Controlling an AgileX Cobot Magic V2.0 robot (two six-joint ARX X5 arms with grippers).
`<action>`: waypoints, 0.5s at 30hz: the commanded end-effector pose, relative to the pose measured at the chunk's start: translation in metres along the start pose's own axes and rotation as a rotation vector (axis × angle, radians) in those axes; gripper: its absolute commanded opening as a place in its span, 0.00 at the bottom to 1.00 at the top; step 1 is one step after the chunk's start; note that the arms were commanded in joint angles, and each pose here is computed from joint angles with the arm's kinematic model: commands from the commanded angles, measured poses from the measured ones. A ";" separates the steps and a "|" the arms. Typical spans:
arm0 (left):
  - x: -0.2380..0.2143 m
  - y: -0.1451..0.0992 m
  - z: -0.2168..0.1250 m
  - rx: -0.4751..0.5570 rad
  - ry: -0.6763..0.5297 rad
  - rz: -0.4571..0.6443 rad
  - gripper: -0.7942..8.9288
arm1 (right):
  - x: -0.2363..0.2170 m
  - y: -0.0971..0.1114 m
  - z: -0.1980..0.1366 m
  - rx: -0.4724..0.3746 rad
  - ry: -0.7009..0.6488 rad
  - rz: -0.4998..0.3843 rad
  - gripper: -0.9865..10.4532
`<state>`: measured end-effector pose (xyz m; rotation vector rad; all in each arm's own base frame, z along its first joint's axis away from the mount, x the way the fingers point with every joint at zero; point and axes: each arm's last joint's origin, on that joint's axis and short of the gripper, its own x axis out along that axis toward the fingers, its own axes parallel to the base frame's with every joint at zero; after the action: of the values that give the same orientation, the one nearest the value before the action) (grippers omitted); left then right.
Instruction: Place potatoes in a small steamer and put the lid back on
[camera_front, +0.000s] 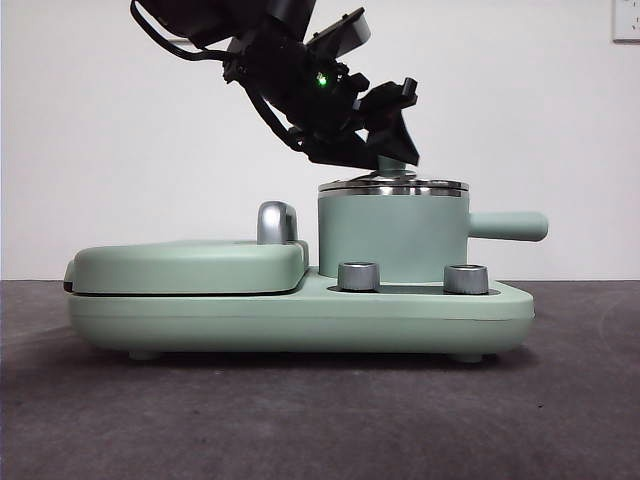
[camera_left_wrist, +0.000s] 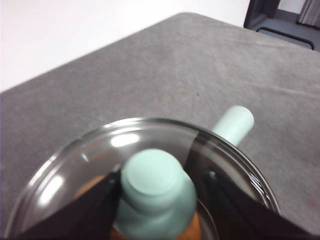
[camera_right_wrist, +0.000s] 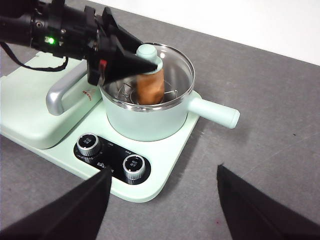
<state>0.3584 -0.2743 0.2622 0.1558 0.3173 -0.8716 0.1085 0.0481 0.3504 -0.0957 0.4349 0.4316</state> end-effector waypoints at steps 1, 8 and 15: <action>0.004 -0.003 0.002 -0.026 0.003 -0.011 0.41 | 0.000 0.000 0.002 -0.003 -0.004 0.003 0.38; -0.023 -0.007 0.021 -0.074 0.031 -0.022 0.40 | 0.000 0.000 0.000 -0.002 0.013 0.003 0.38; -0.067 0.002 0.037 -0.252 0.108 -0.051 0.40 | 0.000 0.001 -0.001 -0.001 0.026 0.004 0.38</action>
<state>0.3259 -0.2358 0.3154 0.0136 0.5092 -0.8676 0.1075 0.0476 0.3482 -0.1008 0.4609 0.4309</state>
